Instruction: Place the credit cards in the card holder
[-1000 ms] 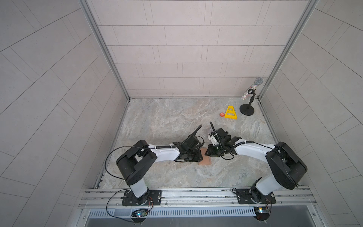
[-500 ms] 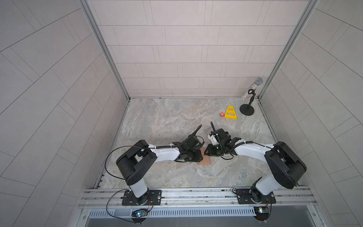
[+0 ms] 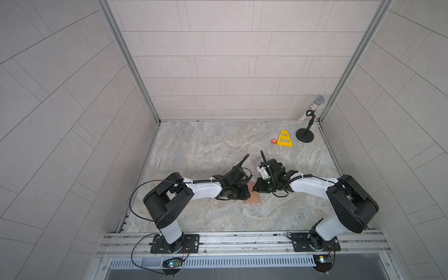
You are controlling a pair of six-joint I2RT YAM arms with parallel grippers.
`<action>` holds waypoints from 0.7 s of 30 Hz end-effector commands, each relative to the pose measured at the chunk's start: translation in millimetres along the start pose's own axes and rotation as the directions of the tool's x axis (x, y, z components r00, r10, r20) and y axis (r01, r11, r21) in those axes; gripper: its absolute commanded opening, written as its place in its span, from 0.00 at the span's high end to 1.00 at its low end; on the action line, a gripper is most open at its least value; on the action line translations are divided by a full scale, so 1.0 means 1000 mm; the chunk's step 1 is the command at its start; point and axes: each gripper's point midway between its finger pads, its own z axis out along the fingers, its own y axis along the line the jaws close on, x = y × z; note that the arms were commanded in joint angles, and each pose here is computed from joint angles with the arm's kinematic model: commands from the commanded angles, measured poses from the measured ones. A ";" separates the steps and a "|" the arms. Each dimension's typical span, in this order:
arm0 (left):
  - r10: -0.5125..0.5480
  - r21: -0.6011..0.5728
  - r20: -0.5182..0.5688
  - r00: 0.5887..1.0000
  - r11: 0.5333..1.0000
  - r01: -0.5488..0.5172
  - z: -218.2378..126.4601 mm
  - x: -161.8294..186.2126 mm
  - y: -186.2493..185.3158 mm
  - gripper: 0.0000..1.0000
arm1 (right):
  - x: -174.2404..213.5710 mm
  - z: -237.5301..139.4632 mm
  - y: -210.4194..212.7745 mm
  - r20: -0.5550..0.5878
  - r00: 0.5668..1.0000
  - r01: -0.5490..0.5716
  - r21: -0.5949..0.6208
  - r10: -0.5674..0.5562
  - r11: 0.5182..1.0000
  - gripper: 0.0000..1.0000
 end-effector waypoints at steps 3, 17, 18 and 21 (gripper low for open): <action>0.025 -0.054 -0.031 0.999 0.998 -0.026 -0.001 0.013 0.009 0.63 | 0.033 0.012 -0.004 -0.105 0.994 -0.004 -0.008 0.003 1.000 0.83; 0.120 0.038 0.083 0.989 0.992 -0.123 -0.040 -0.016 -0.035 0.59 | 0.037 0.016 -0.016 -0.109 0.994 -0.003 0.037 0.007 0.999 0.85; 0.119 0.050 0.083 0.990 0.991 -0.123 -0.039 -0.017 -0.038 0.62 | 0.037 0.016 -0.016 -0.109 0.994 -0.003 0.037 0.007 0.999 0.84; 0.107 0.085 0.081 0.991 0.990 -0.114 -0.033 -0.021 -0.046 0.72 | 0.037 0.016 -0.017 -0.109 0.994 -0.002 0.039 0.006 0.999 0.84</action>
